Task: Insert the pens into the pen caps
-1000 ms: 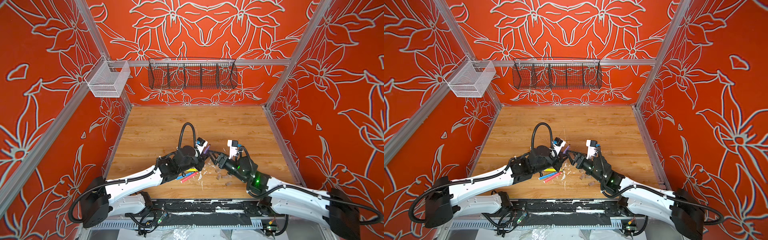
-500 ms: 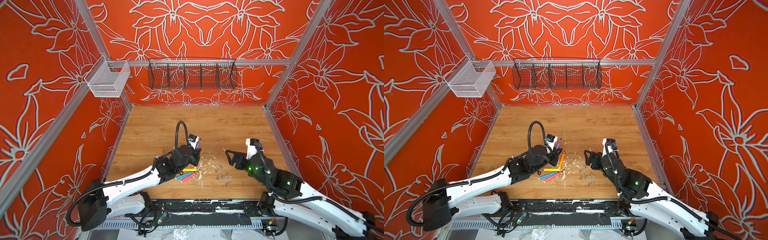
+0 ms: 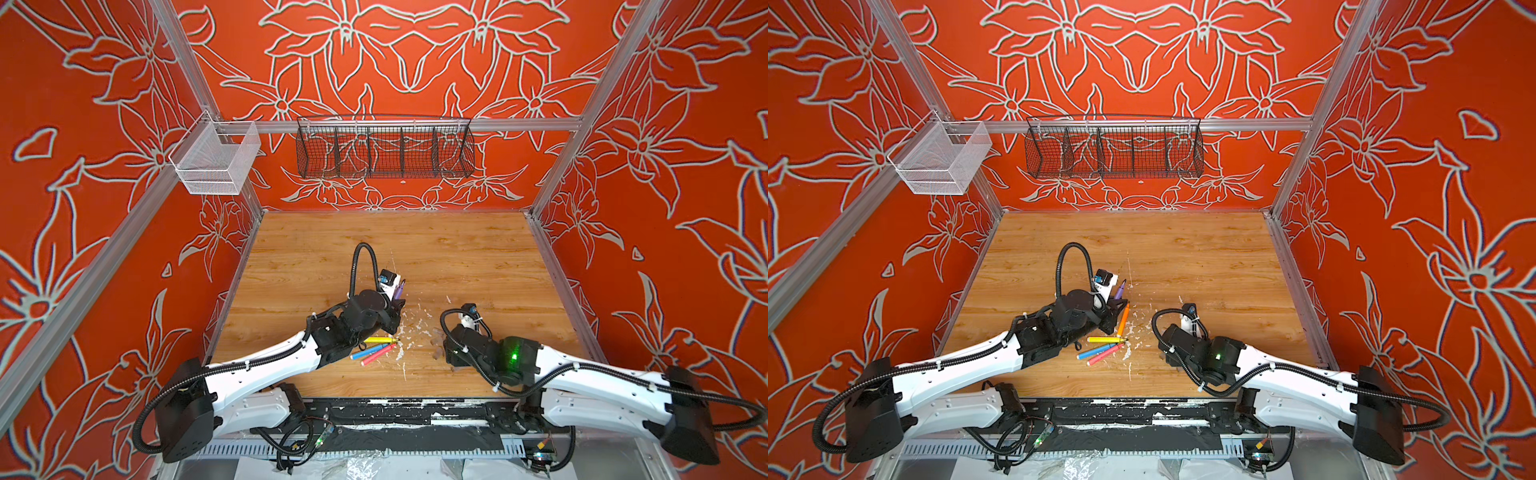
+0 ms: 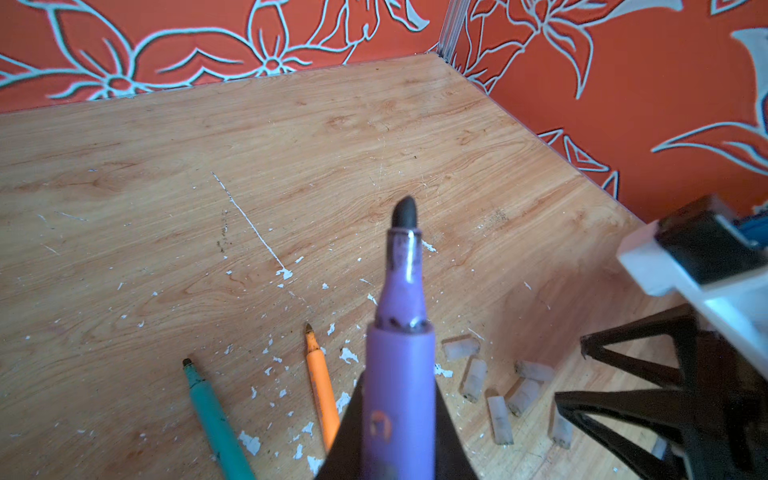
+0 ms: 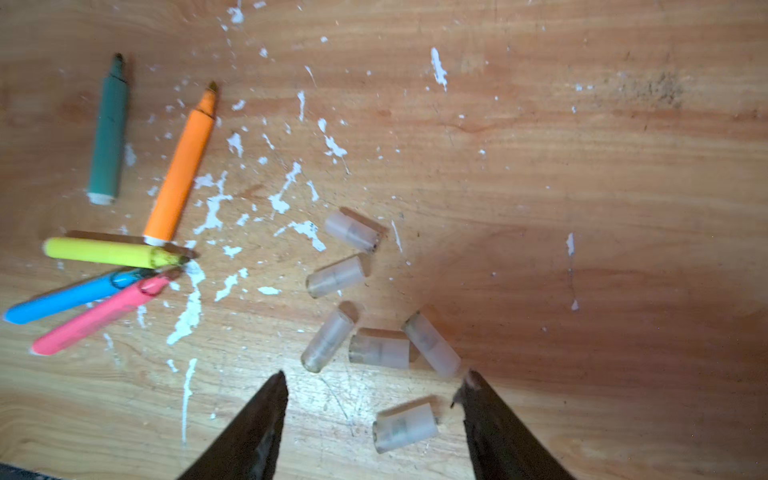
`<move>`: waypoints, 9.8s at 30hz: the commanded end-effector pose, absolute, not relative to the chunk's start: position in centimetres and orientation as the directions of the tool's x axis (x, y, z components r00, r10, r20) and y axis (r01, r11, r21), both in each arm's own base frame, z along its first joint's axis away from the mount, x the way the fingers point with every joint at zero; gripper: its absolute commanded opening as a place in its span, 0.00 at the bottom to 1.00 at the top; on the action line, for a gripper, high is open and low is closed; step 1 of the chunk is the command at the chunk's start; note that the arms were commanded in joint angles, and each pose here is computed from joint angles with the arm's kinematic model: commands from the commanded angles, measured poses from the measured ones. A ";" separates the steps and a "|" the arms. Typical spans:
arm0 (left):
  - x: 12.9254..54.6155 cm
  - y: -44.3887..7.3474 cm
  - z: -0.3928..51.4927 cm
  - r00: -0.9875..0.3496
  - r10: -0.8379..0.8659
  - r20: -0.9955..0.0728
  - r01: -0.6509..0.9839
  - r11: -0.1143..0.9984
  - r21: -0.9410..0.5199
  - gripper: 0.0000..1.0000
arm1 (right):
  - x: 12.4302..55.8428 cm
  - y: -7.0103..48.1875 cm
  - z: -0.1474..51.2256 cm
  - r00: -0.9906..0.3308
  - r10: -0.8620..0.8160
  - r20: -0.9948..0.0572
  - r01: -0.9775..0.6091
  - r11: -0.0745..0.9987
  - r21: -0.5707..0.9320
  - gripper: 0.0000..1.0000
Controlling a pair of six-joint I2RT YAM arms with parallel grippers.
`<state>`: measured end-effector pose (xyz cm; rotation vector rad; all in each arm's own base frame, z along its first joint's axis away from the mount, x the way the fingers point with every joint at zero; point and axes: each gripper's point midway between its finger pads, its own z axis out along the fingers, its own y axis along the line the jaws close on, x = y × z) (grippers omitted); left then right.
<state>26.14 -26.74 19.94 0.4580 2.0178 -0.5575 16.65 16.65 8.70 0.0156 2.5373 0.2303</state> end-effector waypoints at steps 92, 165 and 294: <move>21.8 -30.5 20.8 -0.456 0.071 -0.887 0.746 0.574 -0.338 0.00 | 19.9 19.5 29.0 -0.314 0.435 -0.844 -0.353 0.771 0.529 0.00; 18.2 -34.6 20.3 -0.527 0.076 -0.846 0.794 0.400 -0.458 0.00 | 21.3 24.8 25.4 -0.379 0.675 -0.633 -0.475 0.446 0.759 0.00; 20.1 -25.9 25.5 -0.423 -0.215 -0.880 0.750 0.462 -0.474 0.00 | 15.7 34.7 28.8 -0.640 0.398 -0.657 -0.475 0.467 0.746 0.97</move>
